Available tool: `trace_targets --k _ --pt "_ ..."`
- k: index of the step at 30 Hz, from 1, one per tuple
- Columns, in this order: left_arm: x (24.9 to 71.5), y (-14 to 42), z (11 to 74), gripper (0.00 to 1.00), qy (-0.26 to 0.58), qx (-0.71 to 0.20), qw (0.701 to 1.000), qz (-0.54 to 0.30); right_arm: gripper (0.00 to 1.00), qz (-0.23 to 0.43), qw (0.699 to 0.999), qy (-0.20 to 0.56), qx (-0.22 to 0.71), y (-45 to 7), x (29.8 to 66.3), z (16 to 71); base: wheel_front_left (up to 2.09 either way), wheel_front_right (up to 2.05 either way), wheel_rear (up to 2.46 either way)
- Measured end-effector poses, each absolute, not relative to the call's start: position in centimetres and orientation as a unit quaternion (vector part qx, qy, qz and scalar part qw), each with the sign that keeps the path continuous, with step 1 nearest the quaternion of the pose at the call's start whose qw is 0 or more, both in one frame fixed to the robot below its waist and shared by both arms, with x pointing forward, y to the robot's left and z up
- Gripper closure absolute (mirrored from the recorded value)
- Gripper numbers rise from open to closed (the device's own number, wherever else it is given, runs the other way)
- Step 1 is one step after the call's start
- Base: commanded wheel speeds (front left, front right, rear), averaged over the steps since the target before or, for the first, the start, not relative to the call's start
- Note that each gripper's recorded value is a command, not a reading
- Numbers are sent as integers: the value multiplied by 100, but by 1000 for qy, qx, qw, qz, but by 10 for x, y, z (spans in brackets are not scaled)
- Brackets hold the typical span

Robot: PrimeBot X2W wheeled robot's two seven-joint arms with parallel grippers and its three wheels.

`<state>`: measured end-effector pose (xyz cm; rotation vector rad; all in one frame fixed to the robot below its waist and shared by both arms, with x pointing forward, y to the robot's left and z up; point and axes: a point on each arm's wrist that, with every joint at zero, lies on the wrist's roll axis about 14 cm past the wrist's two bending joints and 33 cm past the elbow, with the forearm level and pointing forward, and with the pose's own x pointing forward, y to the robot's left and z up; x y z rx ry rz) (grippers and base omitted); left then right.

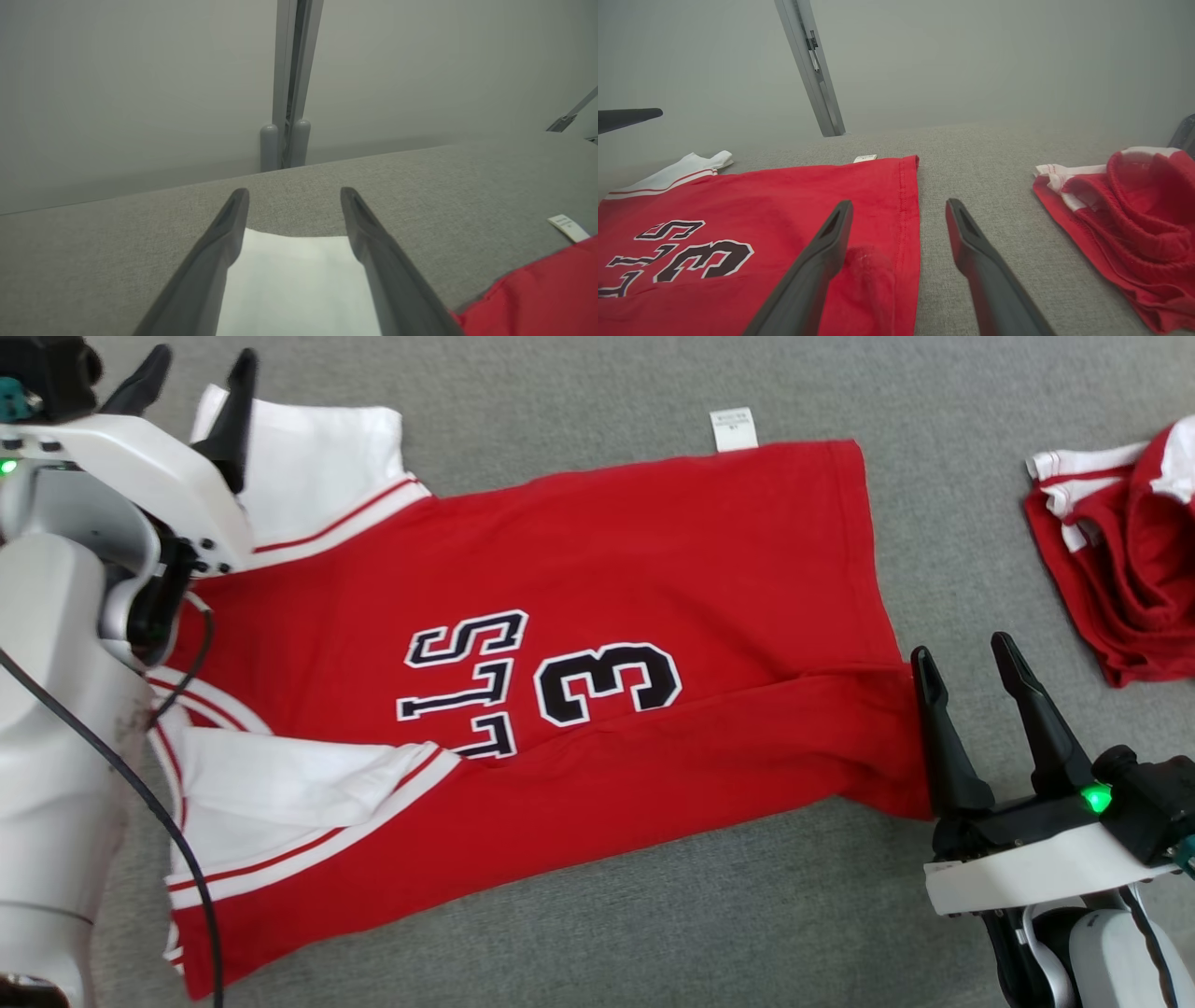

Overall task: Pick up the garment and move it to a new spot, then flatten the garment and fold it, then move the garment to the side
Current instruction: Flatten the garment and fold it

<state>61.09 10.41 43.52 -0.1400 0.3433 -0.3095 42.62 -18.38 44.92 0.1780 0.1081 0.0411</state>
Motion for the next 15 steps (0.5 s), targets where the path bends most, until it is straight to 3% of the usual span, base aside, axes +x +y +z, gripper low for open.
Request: trace_targets --k 8,15 --pt "624 120 367 0 271 -49 951 -137 0 3 994 75 81 -195 426 432 0 0 0" --pt "623 116 341 0 305 -54 941 -137 0 -3 994 80 79 -200 427 427 0 0 0"
